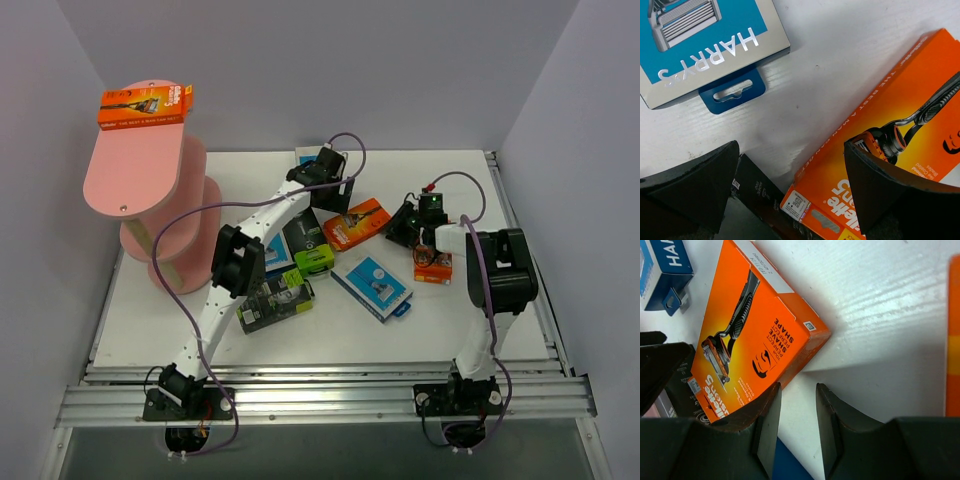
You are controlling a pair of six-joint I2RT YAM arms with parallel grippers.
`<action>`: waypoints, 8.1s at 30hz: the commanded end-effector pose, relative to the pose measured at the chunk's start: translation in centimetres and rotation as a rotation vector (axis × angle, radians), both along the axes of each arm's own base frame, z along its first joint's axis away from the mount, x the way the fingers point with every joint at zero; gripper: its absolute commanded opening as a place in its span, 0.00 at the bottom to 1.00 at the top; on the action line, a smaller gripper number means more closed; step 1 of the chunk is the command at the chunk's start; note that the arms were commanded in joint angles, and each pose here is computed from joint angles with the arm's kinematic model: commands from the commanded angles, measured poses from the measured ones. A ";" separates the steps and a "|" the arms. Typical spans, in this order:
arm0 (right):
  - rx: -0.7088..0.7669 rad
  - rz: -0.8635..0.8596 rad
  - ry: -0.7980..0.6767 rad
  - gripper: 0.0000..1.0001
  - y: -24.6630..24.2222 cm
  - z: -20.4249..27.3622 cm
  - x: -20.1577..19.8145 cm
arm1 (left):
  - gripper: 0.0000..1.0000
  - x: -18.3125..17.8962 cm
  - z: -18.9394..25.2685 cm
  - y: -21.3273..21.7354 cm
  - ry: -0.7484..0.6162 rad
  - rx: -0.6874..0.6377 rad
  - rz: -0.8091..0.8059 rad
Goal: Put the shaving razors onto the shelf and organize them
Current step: Grab a shaving razor with the right arm, then pass the shaving razor from the right arm to the left
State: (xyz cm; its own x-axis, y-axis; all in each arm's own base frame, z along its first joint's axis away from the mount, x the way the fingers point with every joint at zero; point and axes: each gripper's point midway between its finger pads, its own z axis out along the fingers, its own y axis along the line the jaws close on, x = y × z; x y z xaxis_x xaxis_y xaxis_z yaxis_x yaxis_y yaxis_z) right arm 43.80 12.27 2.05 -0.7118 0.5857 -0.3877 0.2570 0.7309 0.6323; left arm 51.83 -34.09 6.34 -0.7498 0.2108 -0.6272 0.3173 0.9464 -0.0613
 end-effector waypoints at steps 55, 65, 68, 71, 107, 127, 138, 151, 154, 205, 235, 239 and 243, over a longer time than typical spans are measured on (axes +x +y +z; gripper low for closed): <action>0.105 0.204 -0.313 0.46 3.0 13.4 15.3 | 0.94 -5.5 6.1 -11.4 0.071 -0.516 -0.165; -0.006 0.000 -0.285 0.44 -3.0 17.1 9.4 | 0.95 -6.9 10.4 -6.5 0.008 -0.484 -0.084; -0.021 -0.032 -0.219 0.42 -3.3 15.5 6.2 | 0.95 -6.9 11.4 -2.7 0.001 -0.443 -0.005; -0.058 -0.048 -0.189 0.41 -3.0 15.0 3.6 | 0.95 -7.5 13.2 0.5 -0.022 -0.442 0.031; -0.122 -0.110 0.027 0.41 -0.1 2.3 -3.1 | 0.94 -17.1 19.9 14.9 -0.354 -0.265 0.108; -0.093 -0.161 0.015 0.33 -1.2 0.7 -0.8 | 0.94 -17.1 19.1 14.3 -0.336 -0.258 0.089; -0.034 -0.166 -0.001 0.14 -0.8 0.7 0.9 | 0.94 -17.1 18.8 14.2 -0.332 -0.255 0.083; 0.082 -0.155 -0.072 0.00 0.7 5.7 1.0 | 0.94 -17.4 18.9 13.7 -0.330 -0.278 0.071; 0.124 -0.152 -0.112 0.00 1.2 8.5 0.9 | 0.94 -17.8 18.9 12.8 -0.307 -0.334 0.059; 0.561 -0.071 -0.752 0.00 7.9 38.9 -12.8 | 0.94 -23.3 27.6 -1.2 0.342 -1.679 0.280; 0.611 0.011 -0.674 0.00 7.5 35.7 -18.6 | 0.91 -21.2 29.8 0.0 0.156 -1.767 0.301; 0.617 0.016 -0.646 0.00 7.6 34.5 -18.9 | 0.72 -21.2 30.1 1.1 0.091 -1.743 0.329; 0.619 0.013 -0.634 0.00 7.6 33.7 -18.9 | 0.49 -21.2 30.5 1.4 0.067 -1.740 0.336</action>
